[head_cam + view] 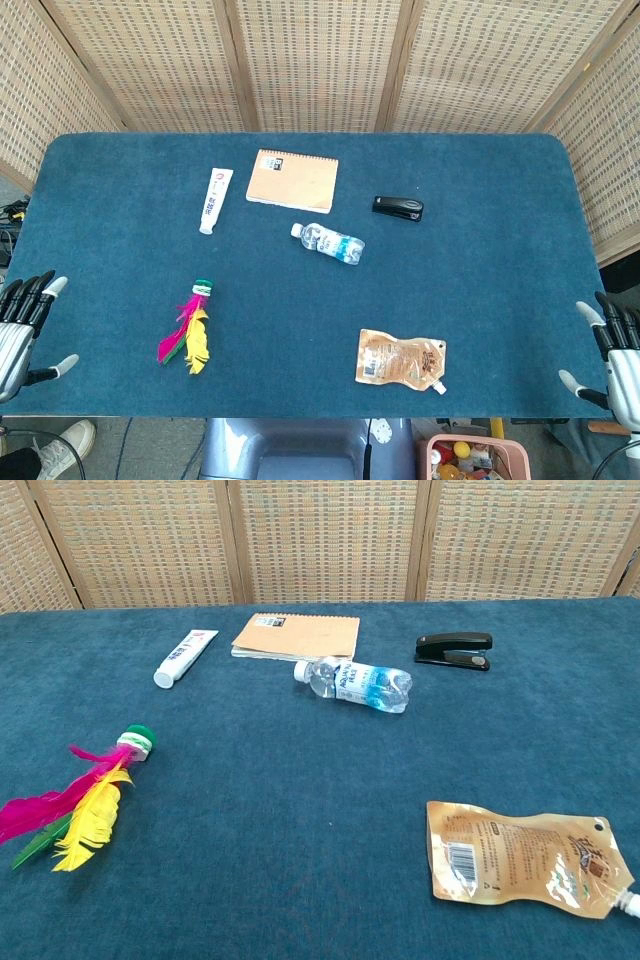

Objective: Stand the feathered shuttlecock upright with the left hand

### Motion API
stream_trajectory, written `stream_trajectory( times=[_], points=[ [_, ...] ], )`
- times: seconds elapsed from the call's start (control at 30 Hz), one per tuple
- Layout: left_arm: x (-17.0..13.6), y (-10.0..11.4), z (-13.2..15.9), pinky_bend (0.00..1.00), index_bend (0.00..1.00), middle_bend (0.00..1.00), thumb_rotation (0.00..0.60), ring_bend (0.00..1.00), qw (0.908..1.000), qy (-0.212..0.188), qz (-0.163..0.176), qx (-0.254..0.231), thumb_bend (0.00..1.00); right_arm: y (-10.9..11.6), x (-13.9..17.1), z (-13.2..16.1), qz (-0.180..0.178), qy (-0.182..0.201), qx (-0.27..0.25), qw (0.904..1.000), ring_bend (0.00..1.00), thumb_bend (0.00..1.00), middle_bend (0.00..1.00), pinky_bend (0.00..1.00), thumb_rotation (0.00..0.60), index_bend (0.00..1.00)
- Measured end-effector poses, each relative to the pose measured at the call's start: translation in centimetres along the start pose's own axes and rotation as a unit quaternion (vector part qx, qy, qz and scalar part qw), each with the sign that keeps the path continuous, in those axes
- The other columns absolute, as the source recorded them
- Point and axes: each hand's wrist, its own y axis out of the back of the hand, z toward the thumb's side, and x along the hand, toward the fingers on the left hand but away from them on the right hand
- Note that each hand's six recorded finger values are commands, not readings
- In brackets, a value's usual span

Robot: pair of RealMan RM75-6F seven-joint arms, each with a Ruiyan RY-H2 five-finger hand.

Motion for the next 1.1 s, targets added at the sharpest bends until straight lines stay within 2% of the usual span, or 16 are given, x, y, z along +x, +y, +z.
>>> stream_trajectory(
  times=[0.3, 0.43, 0.53, 0.67, 0.77, 0.87, 1.1],
  points=[
    [0.8, -1.2, 0.4, 0.0, 0.0, 0.0, 0.6, 0.0, 0.9996, -0.008, -0.023, 0.013, 0.0, -0.1, -0.1, 0.0, 0.0, -0.006, -0.001, 1.0, 0.0, 0.0, 0.0, 0.0, 0.6, 0.0],
    [2.4, -2.3, 1.8, 0.0, 0.0, 0.0, 0.6, 0.0, 0.9964, -0.057, -0.036, 0.051, 0.08, -0.1, -0.4, -0.2, -0.002, -0.015, 0.002, 0.9999, 0.0, 0.0, 0.0, 0.0, 0.6, 0.0],
    [3.6, -3.1, 3.2, 0.0, 0.05, 0.0, 0.6, 0.0, 0.9886, -0.119, -0.046, 0.08, 0.15, -0.4, -0.7, -0.5, 0.005, -0.023, 0.0, 0.9997, 0.0, 0.0, 0.0, 0.0, 0.6, 0.0],
    [4.8, -4.4, 5.3, 0.0, 0.29, 0.0, 0.6, 0.0, 0.9676, -0.223, -0.066, 0.099, 0.27, -0.7, -1.2, -0.7, 0.011, -0.033, 0.003, 0.9994, 0.0, 0.0, 0.0, 0.0, 0.6, 0.0],
    [5.6, -5.4, 6.1, 0.0, 0.38, 0.0, 0.6, 0.0, 0.9459, -0.292, -0.083, 0.115, 0.36, -1.0, -1.4, -0.7, 0.014, -0.035, 0.007, 0.9993, 0.0, 0.0, 0.0, 0.0, 0.6, 0.0],
    [6.6, -6.6, 6.0, 0.0, 0.39, 0.0, 0.6, 0.0, 0.9235, -0.34, -0.093, 0.151, 0.4, -1.4, -1.6, -0.6, 0.022, -0.037, 0.009, 0.999, 0.0, 0.0, 0.0, 0.0, 0.6, 0.0],
    [8.6, -8.6, 5.4, 0.0, 0.39, 0.0, 0.6, 0.0, 0.884, -0.395, -0.099, 0.23, 0.42, -1.7, -2.0, -0.9, 0.024, -0.048, 0.015, 0.9984, 0.0, 0.0, 0.0, 0.0, 0.6, 0.0]
  ],
)
